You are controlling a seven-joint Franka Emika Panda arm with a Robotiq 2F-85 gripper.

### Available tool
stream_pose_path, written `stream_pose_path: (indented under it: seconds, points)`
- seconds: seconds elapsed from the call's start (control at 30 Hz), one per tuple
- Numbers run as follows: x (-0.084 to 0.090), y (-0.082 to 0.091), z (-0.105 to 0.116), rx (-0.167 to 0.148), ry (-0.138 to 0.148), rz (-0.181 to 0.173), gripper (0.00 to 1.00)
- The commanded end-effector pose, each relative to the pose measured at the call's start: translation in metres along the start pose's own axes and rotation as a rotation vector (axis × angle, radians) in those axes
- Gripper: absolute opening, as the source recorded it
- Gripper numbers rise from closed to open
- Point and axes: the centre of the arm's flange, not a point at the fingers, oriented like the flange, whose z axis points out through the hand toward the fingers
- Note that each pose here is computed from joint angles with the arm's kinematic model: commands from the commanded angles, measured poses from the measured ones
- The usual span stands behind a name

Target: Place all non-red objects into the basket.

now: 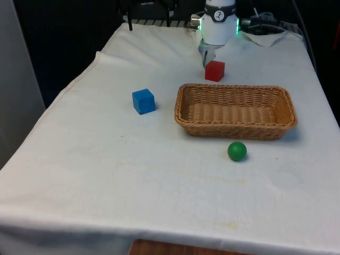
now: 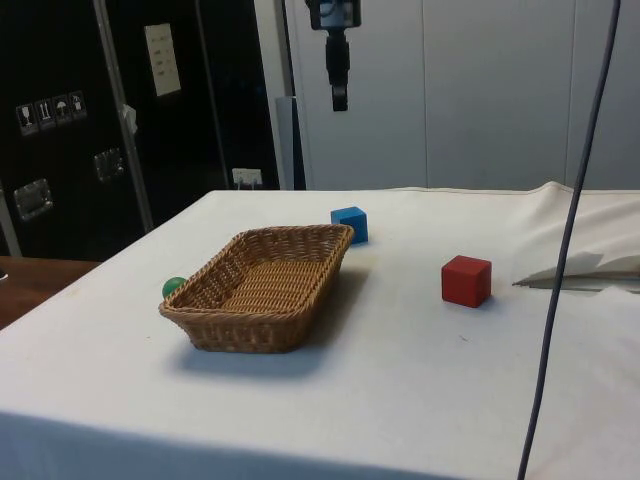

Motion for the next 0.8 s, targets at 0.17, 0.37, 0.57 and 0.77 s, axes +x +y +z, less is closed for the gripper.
stream_pose_path:
  seconds: [0.17, 0.37, 0.57, 0.77]
  points:
    - [0.001, 0.001, 0.008, -0.011, 0.006, -0.008, 1.00]
    - [0.001, 0.003, 0.013, -0.019, 0.000, -0.011, 1.00]
    - [0.003, 0.003, 0.018, -0.024, -0.007, -0.009, 1.00]
    - [0.006, 0.003, 0.023, -0.030, -0.012, -0.009, 1.00]
